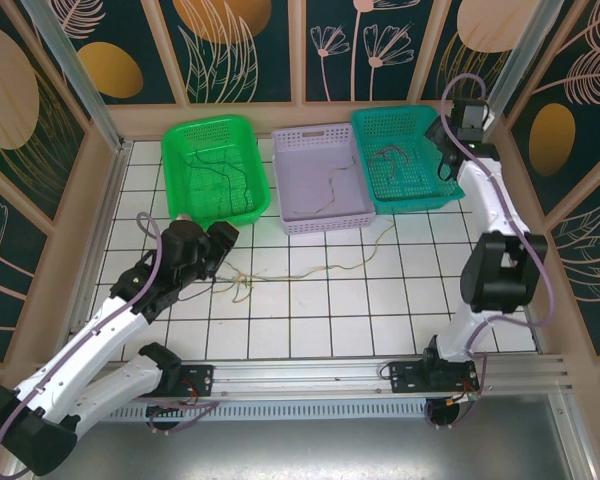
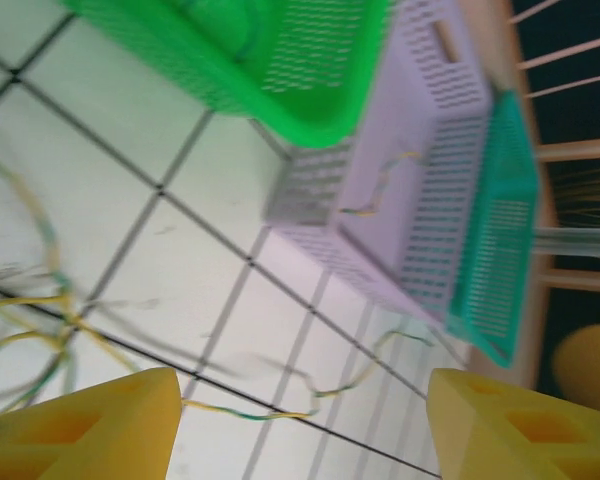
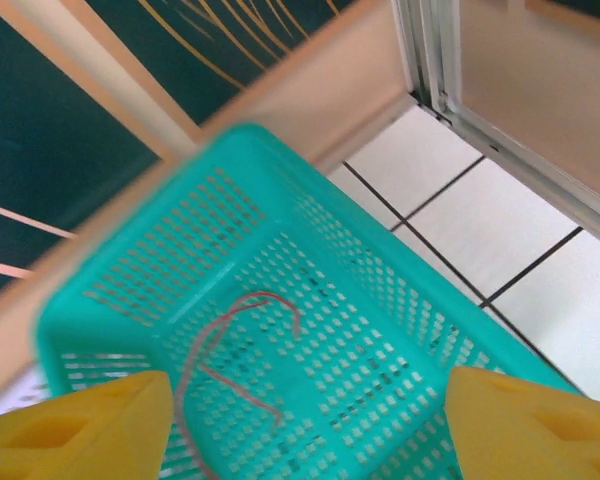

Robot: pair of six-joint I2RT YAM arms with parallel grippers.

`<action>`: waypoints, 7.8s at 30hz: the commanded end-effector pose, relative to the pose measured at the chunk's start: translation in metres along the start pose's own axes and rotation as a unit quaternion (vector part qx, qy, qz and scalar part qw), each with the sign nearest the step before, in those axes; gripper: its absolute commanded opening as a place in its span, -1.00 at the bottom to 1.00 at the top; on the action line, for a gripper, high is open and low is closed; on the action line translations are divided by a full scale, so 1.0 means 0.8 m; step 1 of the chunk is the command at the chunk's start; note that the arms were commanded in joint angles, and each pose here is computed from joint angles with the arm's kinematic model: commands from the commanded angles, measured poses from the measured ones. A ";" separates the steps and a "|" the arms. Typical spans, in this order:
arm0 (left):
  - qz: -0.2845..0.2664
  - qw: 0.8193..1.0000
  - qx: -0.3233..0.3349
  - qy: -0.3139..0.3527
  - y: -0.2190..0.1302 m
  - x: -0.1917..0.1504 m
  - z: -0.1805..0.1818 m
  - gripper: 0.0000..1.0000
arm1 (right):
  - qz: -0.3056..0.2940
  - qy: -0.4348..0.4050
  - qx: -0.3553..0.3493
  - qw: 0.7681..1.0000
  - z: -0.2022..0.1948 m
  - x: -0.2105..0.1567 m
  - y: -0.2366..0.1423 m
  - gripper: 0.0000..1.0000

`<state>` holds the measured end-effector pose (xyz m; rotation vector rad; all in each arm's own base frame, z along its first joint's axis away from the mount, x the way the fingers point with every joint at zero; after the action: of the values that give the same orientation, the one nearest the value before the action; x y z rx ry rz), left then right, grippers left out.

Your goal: Untangle the cables

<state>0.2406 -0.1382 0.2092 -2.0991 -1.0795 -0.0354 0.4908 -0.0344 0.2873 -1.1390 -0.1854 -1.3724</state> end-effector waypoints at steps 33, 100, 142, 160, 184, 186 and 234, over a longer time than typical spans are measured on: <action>0.095 0.982 0.155 -0.052 0.107 -0.019 0.120 -0.07 | 0.547 0.262 -0.043 0.794 0.056 -0.623 -0.213 -0.01; -0.077 0.992 0.045 0.092 -0.043 0.185 -0.131 -1.00 | 0.389 0.174 -0.080 0.901 -0.105 -0.475 -0.170 -1.00; 0.036 0.993 0.043 0.101 0.020 0.097 -0.040 -1.00 | 0.334 0.012 0.037 0.942 0.002 -0.407 -0.211 -1.00; 0.101 0.988 0.085 0.082 0.079 0.007 0.091 -1.00 | 0.186 -0.246 0.235 0.922 0.083 -0.287 -0.255 -1.00; 0.009 0.993 0.021 0.115 0.051 0.085 -0.019 0.19 | 0.222 -0.293 0.265 0.891 0.101 -0.310 -0.239 -1.00; -0.008 0.991 -0.036 0.130 0.034 0.106 -0.073 0.19 | 0.226 -0.306 0.265 0.886 0.102 -0.314 -0.239 -1.00; 0.141 0.854 -0.220 0.451 0.058 -0.070 -0.168 0.23 | 0.379 -0.241 0.402 0.798 0.194 -0.320 -0.311 -1.00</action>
<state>0.2759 -0.2700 0.2598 -2.2113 -0.2055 -1.0201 0.2977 0.2963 0.2956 -0.7246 -0.5683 -0.1963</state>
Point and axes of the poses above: each hand's point on the last joint's axis, 136 mm out from that joint toward the fingers, its own y axis out along the fingers, its own z axis along the line the jaws close on, x = y × z, the point moved 2 cm from there along -y, back along the fingers, and after that the axes turned 9 degrees about y, right-handed, at the moved point
